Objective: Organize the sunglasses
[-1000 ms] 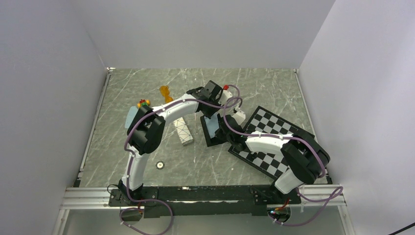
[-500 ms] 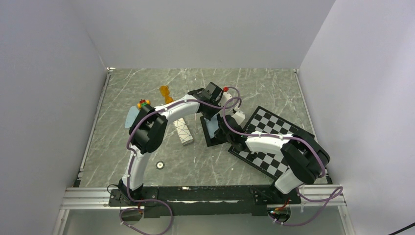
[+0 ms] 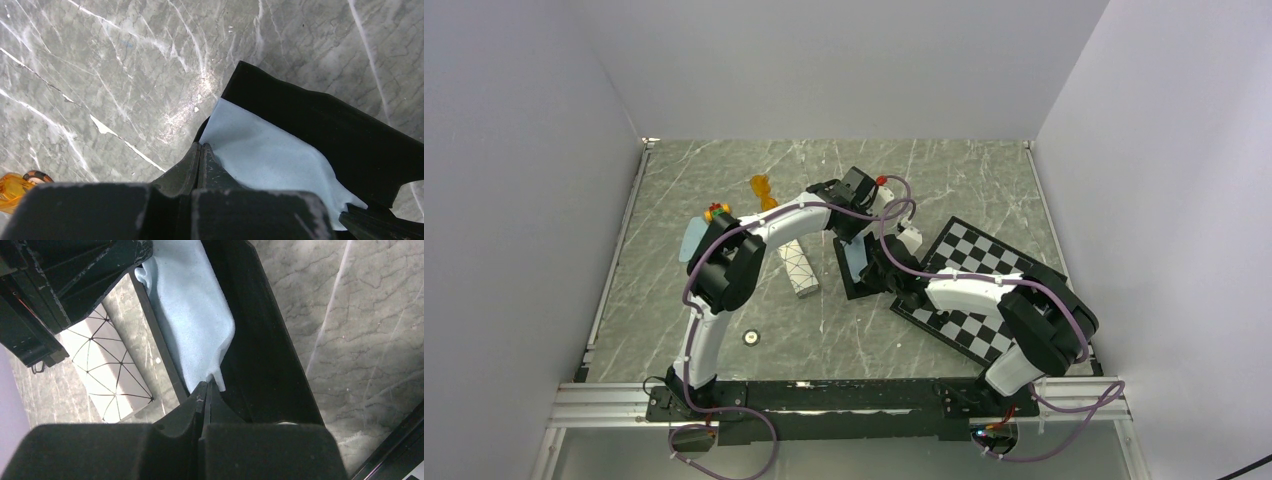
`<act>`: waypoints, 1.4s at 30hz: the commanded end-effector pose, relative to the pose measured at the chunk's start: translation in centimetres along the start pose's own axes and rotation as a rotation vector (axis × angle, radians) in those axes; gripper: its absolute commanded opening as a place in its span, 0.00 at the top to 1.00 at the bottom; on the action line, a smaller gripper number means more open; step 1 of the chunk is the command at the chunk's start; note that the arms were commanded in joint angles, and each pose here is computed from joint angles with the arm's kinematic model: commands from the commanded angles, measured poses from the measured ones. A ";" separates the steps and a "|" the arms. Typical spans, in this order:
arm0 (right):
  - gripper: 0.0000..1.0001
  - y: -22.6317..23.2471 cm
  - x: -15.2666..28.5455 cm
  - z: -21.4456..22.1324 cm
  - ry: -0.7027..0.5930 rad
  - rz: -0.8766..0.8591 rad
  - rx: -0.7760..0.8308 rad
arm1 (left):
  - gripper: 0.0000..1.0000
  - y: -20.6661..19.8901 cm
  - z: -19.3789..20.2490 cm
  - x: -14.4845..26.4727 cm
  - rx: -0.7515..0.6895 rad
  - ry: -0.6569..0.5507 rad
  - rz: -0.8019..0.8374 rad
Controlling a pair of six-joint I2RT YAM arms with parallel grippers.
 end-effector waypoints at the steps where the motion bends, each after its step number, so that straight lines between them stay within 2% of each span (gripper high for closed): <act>1: 1.00 0.7 0.6 -0.6 -0.016 -0.028 -0.021 | 1.00 0.6 -0.8 0.8 0.022 -0.023 -0.033; 12: 1.00 0.5 0.3 -0.5 -0.010 -0.011 -0.017 | 1.00 0.0 -1.3 -0.1 0.027 -0.052 0.021; 22: 1.00 0.5 0.2 -0.5 -0.010 -0.003 -0.011 | 1.00 -0.1 -0.4 -1.8 0.046 0.003 0.002; 33: 1.00 0.7 0.2 -0.1 0.015 -0.024 -0.019 | 1.00 0.6 -1.1 0.6 0.048 -0.049 -0.041; 42: 1.00 0.5 0.5 -0.1 0.021 -0.024 -0.022 | 1.00 0.8 -1.0 1.2 0.041 -0.019 -0.059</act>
Point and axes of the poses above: each gripper's point midway between its finger pads, its own x axis back along the fingers, its own y axis along the line the jaws close on, z = x × y, the point moved 7 cm from there along x, back along the fingers, and after that the axes turned 5 degrees about -x, right-handed, at the moved point
